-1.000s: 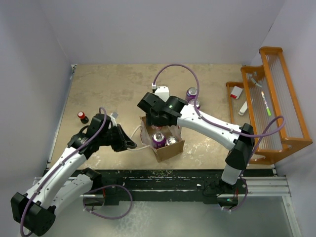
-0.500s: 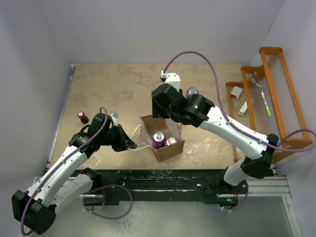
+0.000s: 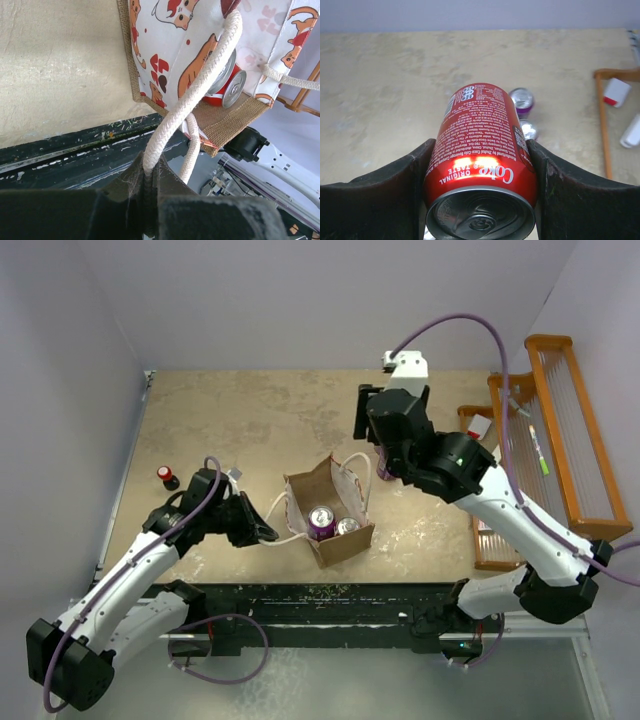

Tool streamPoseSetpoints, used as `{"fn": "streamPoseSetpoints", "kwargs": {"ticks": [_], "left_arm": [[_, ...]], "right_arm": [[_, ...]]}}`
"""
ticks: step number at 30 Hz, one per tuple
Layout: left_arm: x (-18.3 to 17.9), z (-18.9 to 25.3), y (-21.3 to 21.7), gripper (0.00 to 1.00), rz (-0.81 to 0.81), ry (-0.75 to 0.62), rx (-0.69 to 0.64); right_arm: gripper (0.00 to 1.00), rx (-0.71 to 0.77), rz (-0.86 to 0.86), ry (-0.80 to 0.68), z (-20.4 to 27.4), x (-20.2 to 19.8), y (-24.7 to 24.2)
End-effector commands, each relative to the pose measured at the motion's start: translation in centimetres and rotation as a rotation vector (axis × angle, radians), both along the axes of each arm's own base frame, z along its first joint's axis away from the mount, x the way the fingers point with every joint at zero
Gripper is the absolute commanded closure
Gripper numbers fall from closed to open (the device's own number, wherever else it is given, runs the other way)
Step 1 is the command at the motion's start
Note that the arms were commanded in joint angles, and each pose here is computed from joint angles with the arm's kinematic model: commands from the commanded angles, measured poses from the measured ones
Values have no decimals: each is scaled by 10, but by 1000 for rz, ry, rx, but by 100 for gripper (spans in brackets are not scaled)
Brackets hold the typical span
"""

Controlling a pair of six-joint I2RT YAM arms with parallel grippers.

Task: Take the beverage out of the canvas bag

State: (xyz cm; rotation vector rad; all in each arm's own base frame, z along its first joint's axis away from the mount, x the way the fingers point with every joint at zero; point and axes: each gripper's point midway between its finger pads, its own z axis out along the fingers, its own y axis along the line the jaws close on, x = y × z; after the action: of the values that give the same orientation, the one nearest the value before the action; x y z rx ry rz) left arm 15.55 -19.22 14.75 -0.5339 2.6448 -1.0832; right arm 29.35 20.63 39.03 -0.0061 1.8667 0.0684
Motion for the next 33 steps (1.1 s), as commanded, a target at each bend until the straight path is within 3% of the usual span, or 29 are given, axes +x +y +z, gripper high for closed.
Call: {"fn": "streamPoseSetpoints", "kwargs": {"ticks": [1,6,15,25,33], "left_arm": [[13,13,-4,100,17,-46,-21],[18,13,-6,100,25,-51,-20],[27,11,-4,100,56,-57,6],[29,9,2,100,123,-38,17],[22,10,7,100,110,-23,48]], "right_arm": [[100,33,-204,-79,18,21,-59],[100,35,-296,53,-39,26,-93],[100,52,-282,346,-171,0,-100],[100,110,-201,413,-213,19,-85],[100,69,-210,524,-258,27,-79]]}}
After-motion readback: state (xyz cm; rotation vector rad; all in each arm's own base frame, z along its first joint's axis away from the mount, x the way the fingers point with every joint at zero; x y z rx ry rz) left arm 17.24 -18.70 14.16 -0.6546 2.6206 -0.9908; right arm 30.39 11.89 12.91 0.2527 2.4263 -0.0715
